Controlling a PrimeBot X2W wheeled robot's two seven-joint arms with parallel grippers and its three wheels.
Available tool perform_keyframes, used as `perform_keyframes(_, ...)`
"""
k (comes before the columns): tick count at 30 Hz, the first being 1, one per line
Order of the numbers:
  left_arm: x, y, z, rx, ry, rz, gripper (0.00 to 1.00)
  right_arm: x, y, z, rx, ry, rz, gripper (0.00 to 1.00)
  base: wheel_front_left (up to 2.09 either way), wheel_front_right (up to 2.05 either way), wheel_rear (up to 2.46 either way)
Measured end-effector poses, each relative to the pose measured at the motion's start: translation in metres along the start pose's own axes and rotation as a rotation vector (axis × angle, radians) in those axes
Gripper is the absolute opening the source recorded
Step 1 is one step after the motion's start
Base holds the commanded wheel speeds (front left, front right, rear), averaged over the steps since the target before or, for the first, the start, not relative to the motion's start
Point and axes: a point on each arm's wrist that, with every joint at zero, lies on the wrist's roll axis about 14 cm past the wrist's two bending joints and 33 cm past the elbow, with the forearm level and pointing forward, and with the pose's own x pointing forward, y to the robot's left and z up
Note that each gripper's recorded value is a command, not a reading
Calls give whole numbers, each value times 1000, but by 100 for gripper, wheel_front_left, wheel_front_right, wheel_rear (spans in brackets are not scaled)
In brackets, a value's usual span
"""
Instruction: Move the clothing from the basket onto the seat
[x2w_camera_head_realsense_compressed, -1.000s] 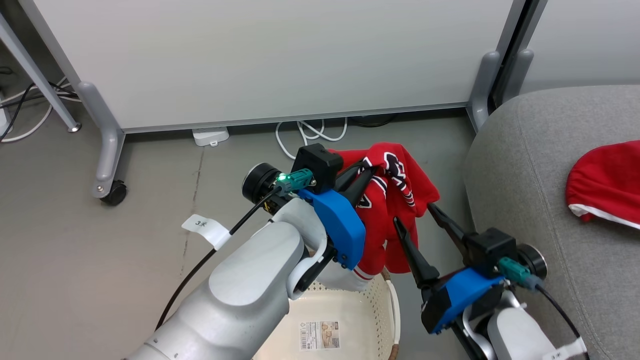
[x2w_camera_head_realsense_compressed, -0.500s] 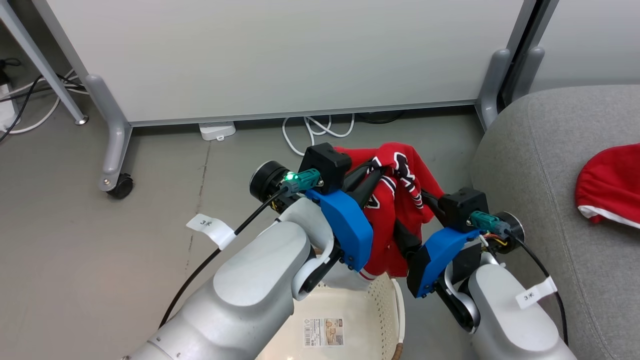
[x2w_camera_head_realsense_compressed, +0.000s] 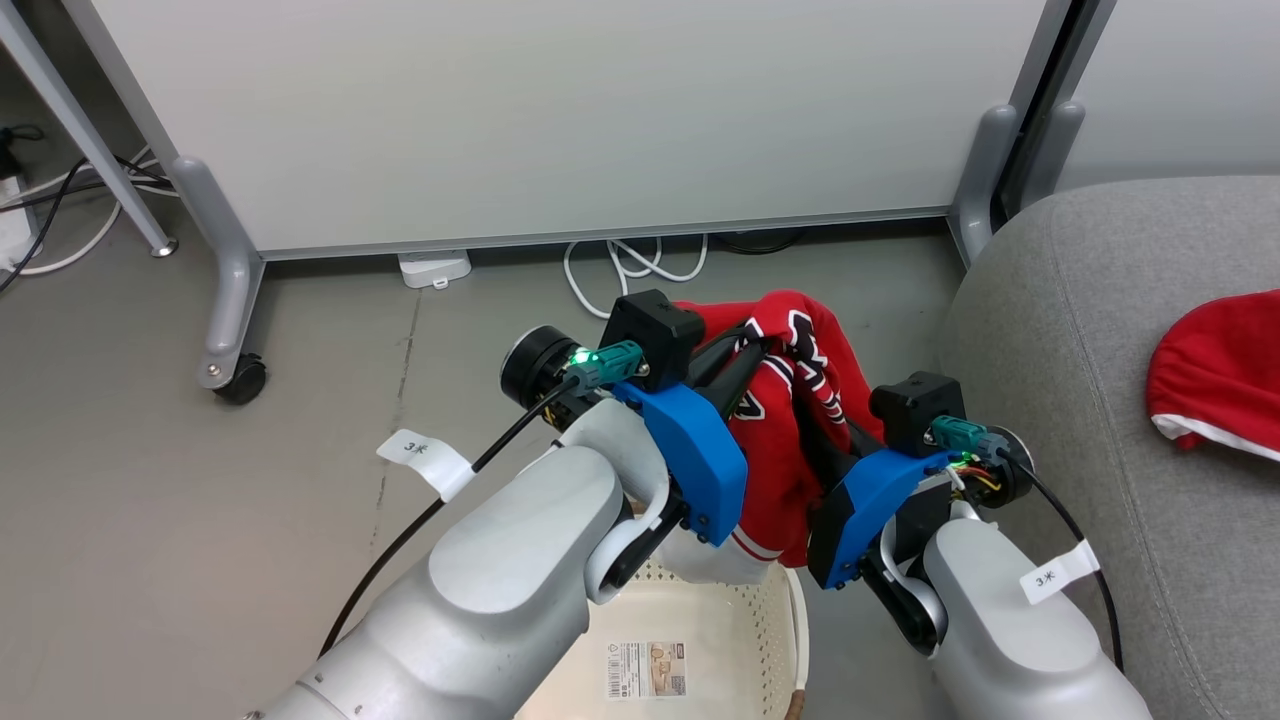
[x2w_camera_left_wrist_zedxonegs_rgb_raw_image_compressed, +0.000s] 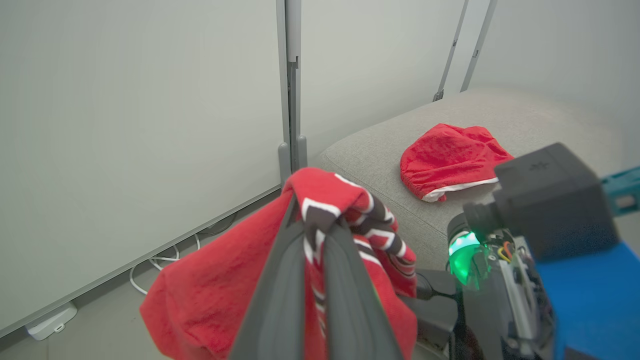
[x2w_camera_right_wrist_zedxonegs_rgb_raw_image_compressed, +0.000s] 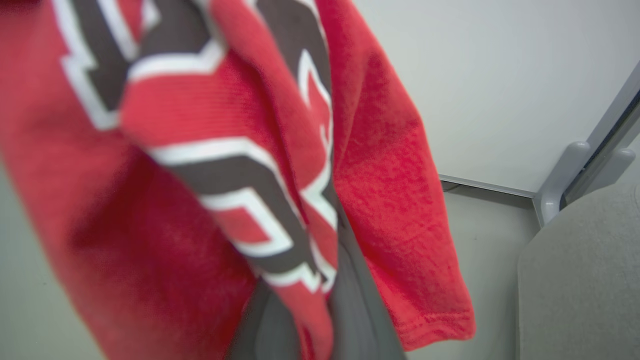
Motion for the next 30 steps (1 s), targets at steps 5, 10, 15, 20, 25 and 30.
perform_keyframes(5,0,-1,0,1,-1,1,0,-1,1,-3,8,5,2,0,0,0,0)
perform_keyframes(10,1,-1,1,4,-5,3,0,-1,1,-1,10,-1,4,0,0,0,0)
perform_keyframes(15,1,-1,1,7,-5,4,0,-1,1,-2,8,1,5,0,0,0,0)
perform_keyframes(20,0,1,2,12,-12,21,100,-1,1,-2,13,-2,4,0,0,0,0)
perform_keyframes(25,0,3,5,14,-24,31,100,-1,0,-2,14,-2,1,0,0,0,0)
perform_keyframes(30,-1,5,5,14,-26,40,100,0,1,-3,11,-3,7,0,0,0,0)
